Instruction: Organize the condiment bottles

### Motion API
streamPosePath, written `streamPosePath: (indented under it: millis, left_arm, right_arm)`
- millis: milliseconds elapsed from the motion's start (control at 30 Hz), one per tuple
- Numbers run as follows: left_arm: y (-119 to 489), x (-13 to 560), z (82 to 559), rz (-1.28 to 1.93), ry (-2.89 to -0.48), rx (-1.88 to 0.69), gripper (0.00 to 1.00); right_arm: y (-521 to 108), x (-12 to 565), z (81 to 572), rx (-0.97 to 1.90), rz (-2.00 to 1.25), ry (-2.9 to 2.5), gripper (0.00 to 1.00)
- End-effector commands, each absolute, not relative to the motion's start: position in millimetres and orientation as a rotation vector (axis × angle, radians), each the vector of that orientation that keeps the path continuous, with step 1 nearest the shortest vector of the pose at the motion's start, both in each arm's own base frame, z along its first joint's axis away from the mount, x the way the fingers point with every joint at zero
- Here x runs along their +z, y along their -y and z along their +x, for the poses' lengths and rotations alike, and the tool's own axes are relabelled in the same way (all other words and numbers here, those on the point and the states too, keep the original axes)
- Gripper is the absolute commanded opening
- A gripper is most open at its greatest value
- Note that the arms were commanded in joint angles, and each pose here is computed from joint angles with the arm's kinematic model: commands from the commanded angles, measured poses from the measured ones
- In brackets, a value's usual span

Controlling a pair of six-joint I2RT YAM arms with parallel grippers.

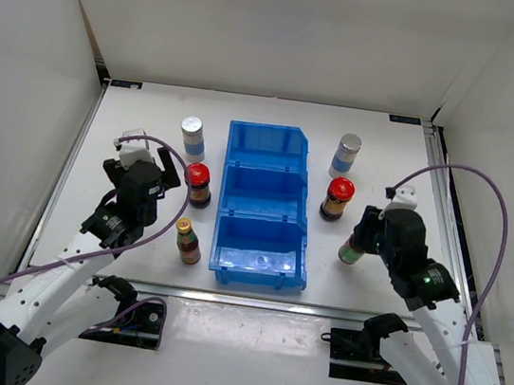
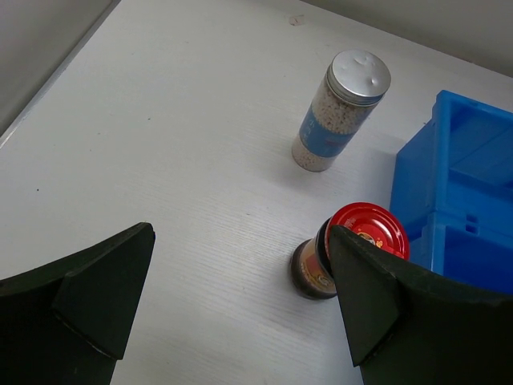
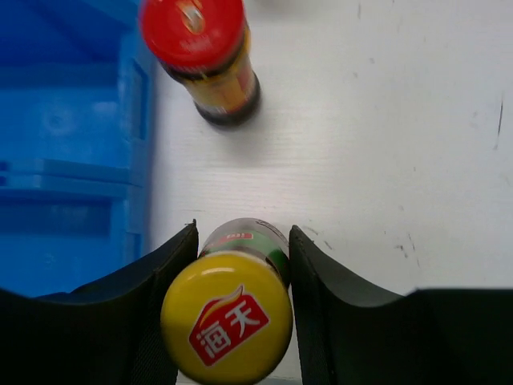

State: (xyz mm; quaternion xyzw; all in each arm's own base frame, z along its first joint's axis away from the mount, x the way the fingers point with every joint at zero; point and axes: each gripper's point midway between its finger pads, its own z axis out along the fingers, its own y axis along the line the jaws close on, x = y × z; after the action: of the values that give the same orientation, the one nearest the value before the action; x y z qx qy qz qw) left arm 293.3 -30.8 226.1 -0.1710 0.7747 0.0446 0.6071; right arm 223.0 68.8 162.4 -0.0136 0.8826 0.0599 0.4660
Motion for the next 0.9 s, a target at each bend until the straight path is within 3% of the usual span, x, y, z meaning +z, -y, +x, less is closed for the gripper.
streamPosePath:
  millis: [0,400,667,867]
  left_arm:
    - [28,229,293,-0.404,-1.772,0.119,1.00]
    - [29,228,294,-0.375,-1.774,0.126,1.00]
    - [30,230,295,-0.365,-1.771,0.119,1.00]
    - [30,232,296,-0.359,-1.765,0.121,1.00]
  right_arm:
    - [-89,252,242,0.271,-0.095,-1.936,0.00]
    - [-179,276,228,0.728,-0.439,-1.884,0.00]
    - [-233,246,215,0.658,-0.693,-1.903,0.00]
    - [-264,207,216,0.403,-0.819,-1.914,0.00]
